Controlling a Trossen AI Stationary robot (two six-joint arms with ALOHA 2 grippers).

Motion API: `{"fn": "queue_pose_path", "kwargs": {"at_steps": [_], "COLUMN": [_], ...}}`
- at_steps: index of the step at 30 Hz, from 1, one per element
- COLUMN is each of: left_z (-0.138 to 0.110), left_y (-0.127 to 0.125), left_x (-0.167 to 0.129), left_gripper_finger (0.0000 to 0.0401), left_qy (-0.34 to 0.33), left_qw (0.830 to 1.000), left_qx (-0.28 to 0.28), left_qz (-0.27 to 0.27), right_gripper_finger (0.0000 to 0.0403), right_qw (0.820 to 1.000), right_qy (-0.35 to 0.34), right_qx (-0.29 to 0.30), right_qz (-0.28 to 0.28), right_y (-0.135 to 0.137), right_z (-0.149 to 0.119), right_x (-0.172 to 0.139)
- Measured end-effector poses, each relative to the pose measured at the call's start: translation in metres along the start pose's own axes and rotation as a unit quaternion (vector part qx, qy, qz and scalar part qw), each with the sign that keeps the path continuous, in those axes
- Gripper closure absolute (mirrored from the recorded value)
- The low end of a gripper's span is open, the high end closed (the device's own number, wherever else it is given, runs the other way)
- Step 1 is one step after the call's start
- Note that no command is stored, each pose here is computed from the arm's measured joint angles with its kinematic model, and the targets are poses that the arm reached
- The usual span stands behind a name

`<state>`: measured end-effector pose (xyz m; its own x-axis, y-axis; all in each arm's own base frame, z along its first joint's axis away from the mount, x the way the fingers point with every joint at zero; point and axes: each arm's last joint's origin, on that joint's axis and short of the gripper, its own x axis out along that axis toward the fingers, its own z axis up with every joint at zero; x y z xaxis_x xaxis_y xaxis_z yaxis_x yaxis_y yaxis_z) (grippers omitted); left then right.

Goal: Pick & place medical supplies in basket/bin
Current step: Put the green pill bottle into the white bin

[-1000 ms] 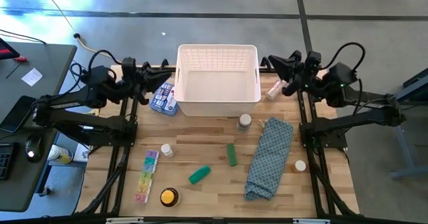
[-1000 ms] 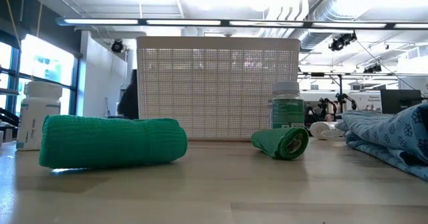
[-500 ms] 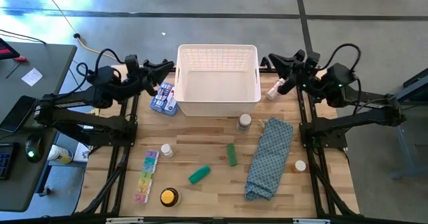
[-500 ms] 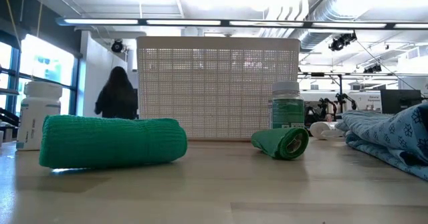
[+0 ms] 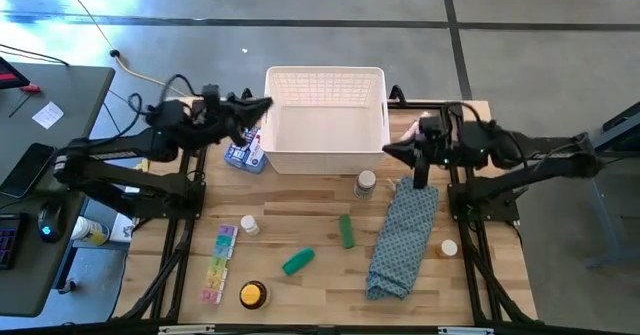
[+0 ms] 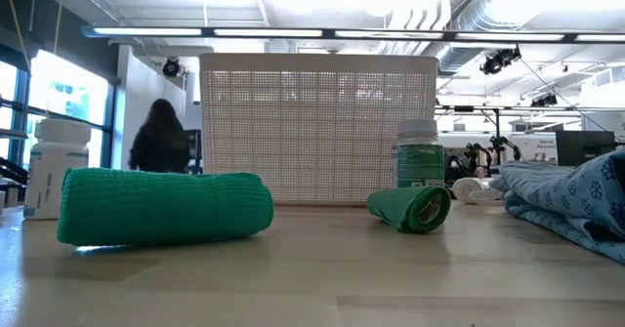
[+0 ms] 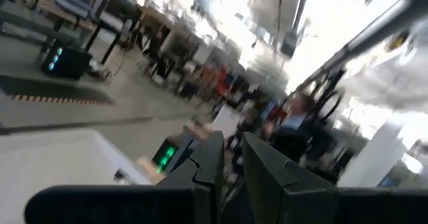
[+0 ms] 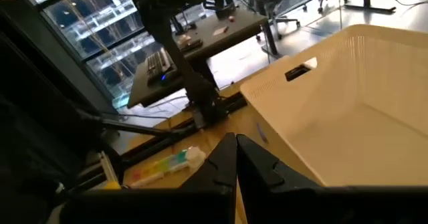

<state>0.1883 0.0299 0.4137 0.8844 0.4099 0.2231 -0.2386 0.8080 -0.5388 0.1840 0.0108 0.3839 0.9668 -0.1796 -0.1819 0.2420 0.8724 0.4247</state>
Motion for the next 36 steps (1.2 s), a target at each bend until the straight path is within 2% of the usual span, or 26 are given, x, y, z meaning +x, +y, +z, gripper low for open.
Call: {"fn": "queue_pose_path", "kwargs": {"at_steps": [4, 6, 10, 15, 21, 25, 29, 36], "left_z": [0.010, 0.014, 0.027, 0.045, 0.042, 0.035, 0.031, 0.025], "left_y": [-0.010, -0.016, -0.028, -0.037, -0.035, -0.028, -0.023, -0.019], "left_x": [0.010, 0.016, 0.023, 0.020, 0.009, 0.001, -0.008, -0.019], "left_gripper_finger": [0.0309, 0.0301, 0.0269, 0.0222, 0.0174, 0.0148, 0.0130, 0.0122], "left_qy": [0.047, 0.093, 0.179, 0.249, 0.345, 0.401, 0.447, 0.512], "left_qw": [0.998, 0.994, 0.976, 0.952, 0.925, 0.902, 0.880, 0.847], "left_qx": [0.040, 0.062, 0.121, 0.176, 0.154, 0.150, 0.140, 0.112], "left_qz": [0.005, 0.010, 0.023, 0.036, 0.031, 0.055, 0.076, 0.084], "right_gripper_finger": [0.0397, 0.0384, 0.0333, 0.0263, 0.0221, 0.0218, 0.0218, 0.0218], "right_qw": [1.000, 0.999, 0.997, 0.991, 0.977, 0.957, 0.941, 0.910], "right_qy": [0.018, 0.028, 0.053, 0.080, 0.137, 0.196, 0.224, 0.260], "right_qx": [-0.001, 0.010, 0.031, 0.094, 0.155, 0.192, 0.220, 0.264], "right_qz": [-0.017, -0.025, -0.039, -0.042, -0.059, -0.093, -0.125, -0.184], "right_y": [0.008, 0.012, 0.018, 0.027, 0.041, 0.045, 0.048, 0.039], "right_z": [-0.011, -0.017, -0.030, -0.044, -0.071, -0.095, -0.115, -0.139], "right_x": [0.005, 0.010, 0.024, 0.035, 0.044, 0.051, 0.062, 0.089]}}
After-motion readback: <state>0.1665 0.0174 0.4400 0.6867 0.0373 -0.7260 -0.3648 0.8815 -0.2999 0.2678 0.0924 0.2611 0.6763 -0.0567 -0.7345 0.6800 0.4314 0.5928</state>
